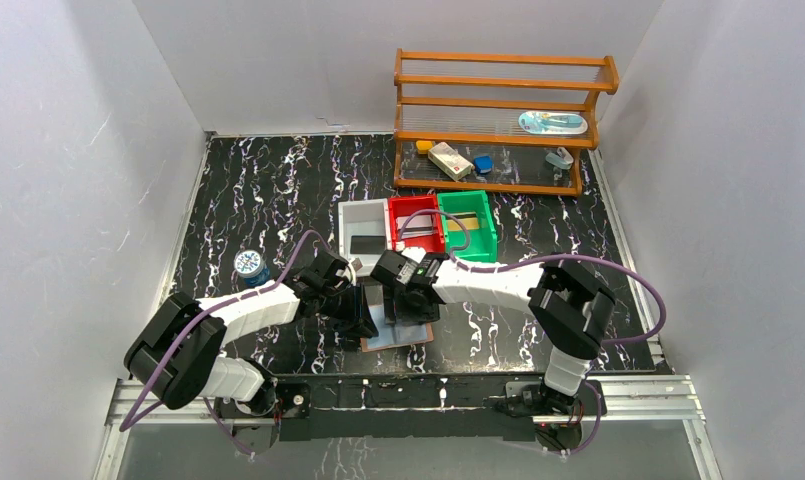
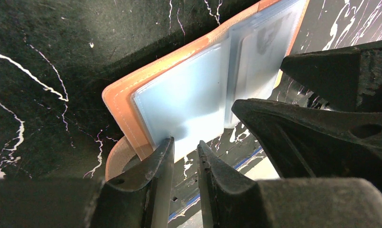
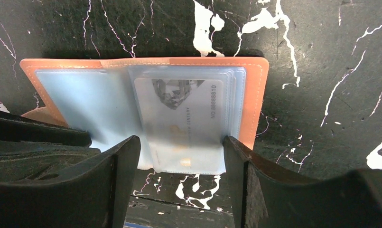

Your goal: Take the credit cards out of the card holder

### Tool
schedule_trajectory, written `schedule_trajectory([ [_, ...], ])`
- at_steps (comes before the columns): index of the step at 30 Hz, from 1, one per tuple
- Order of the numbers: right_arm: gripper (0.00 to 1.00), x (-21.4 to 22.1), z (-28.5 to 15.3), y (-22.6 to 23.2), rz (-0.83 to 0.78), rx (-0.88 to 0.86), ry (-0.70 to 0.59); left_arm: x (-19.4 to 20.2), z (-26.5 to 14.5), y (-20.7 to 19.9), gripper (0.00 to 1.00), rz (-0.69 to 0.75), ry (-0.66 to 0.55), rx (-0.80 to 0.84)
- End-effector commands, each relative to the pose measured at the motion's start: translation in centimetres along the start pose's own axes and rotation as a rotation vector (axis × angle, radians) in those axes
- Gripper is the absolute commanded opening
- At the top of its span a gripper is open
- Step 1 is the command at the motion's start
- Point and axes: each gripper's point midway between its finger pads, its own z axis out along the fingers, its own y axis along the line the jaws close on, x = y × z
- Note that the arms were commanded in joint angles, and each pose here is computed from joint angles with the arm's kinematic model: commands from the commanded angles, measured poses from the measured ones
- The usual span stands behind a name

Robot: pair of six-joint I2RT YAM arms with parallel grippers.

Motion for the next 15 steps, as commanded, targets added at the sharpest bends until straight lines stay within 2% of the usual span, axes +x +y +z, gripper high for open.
schedule_trajectory([
  [1,0.75,0.4,1.0,-0.5,0.007,0.031,0.020,0.4,0.1,0.7,0.24,0.001,0.019,-0.037],
  [4,0.77,0.8,1.5,-0.5,0.008,0.028,0.033,0.3,0.1,0.6,0.24,0.004,0.018,-0.033],
  [8,0.62,-0.6,-0.6,1.9,0.008,-0.106,-0.021,0.2,0.0,0.5,0.24,0.003,0.016,-0.032],
  [12,0.61,-1.5,-2.7,3.6,0.015,-0.203,-0.054,0.3,0.3,0.7,0.24,-0.002,0.030,-0.040],
  [15,0.60,-1.8,-3.5,3.6,0.029,-0.213,-0.073,0.3,0.3,0.7,0.24,-0.001,0.030,-0.040],
])
